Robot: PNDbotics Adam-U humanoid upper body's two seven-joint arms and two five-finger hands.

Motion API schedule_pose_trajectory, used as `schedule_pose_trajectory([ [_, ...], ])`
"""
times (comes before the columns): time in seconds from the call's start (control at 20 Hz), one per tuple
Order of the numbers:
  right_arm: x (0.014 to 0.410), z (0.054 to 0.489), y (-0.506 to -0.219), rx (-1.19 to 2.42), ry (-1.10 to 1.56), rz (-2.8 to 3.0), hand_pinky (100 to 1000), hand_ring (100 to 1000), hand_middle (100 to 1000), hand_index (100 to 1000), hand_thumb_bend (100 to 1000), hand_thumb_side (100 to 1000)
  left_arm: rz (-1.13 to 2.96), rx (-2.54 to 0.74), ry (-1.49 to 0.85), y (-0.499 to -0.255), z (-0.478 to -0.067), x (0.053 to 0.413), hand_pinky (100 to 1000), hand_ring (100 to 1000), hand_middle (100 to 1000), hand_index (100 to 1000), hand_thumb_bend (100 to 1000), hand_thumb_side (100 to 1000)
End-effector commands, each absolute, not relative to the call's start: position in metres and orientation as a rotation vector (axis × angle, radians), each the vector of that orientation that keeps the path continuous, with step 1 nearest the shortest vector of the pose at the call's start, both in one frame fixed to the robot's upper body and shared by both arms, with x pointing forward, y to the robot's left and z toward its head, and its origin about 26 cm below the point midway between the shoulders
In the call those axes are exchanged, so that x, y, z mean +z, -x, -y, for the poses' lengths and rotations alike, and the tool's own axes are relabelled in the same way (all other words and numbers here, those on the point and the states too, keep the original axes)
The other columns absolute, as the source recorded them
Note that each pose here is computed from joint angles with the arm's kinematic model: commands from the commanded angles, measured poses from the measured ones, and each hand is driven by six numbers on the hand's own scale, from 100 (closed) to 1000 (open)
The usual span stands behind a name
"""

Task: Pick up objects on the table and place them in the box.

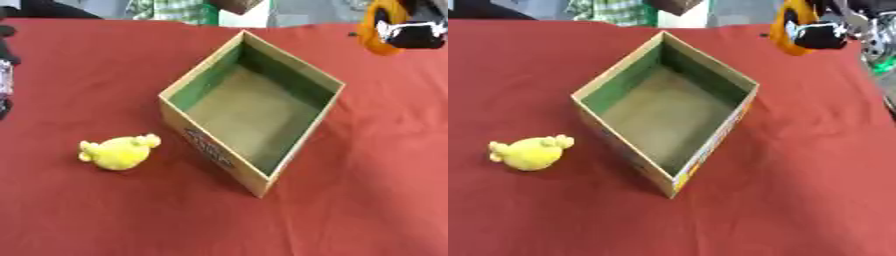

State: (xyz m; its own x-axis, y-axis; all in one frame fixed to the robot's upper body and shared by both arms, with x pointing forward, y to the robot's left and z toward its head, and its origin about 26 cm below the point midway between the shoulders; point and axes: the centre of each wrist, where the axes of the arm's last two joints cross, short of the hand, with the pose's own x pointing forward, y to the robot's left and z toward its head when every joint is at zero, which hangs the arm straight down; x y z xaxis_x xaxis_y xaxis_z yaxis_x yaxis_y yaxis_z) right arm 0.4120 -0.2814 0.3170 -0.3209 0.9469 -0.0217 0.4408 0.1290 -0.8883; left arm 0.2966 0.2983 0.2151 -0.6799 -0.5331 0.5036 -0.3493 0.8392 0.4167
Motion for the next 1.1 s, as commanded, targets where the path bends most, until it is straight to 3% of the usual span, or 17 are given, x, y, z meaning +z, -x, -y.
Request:
schedule_pose_trajectory([
  [0.05,0.351,0.271,-0.394,1.089,1.339,1.958,551,519,303,392,100,335,2.414,-0.422,-0.707,-0.295,-0.301,0.233,542,721,728,768,100,549],
  [0.55,0.372,0.206,-0.356,1.199,1.025,2.128,560,520,308,404,100,323,2.423,-0.522,-0.786,-0.299,-0.290,0.247,545,715,729,772,100,525],
  [1.1,0.343,0.163,-0.352,1.328,0.751,2.091,568,517,305,416,100,297,2.426,-0.516,-0.773,-0.299,-0.287,0.247,545,716,729,771,100,525],
])
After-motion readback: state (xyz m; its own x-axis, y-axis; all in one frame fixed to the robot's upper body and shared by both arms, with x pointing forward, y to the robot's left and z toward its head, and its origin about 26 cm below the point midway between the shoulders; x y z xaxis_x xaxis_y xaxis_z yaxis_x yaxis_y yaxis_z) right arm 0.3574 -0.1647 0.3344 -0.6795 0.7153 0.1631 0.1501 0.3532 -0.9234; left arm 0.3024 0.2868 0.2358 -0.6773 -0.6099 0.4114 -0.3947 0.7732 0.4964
